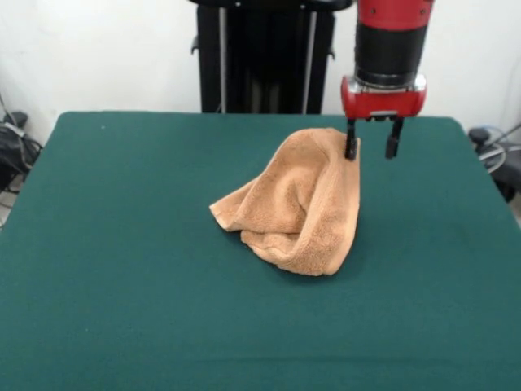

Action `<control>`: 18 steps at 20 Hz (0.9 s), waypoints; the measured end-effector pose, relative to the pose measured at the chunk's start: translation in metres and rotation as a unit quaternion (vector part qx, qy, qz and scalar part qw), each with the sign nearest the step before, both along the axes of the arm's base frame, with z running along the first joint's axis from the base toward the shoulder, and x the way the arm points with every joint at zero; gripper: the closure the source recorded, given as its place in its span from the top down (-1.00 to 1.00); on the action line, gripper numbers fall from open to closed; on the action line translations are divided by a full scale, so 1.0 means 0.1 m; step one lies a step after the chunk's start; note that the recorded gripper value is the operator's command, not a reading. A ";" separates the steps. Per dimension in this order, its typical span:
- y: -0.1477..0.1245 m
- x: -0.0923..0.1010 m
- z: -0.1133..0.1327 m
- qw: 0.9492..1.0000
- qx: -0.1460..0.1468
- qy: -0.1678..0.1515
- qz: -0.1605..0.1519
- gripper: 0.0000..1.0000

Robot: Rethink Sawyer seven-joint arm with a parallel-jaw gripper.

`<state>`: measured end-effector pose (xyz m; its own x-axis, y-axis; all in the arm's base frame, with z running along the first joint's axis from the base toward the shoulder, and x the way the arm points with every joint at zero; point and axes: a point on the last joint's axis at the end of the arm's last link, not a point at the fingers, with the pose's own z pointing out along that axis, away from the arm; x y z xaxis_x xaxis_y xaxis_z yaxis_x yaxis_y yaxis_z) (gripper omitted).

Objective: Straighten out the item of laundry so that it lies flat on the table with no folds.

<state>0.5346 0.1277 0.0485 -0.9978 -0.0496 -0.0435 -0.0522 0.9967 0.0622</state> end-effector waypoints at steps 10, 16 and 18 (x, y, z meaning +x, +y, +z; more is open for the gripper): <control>-0.17 0.23 -0.11 1.000 -0.012 -0.007 -0.007 1.00; -0.25 0.28 -0.21 1.000 -0.016 -0.006 -0.009 1.00; -0.25 0.29 -0.26 1.000 -0.016 -0.004 -0.008 1.00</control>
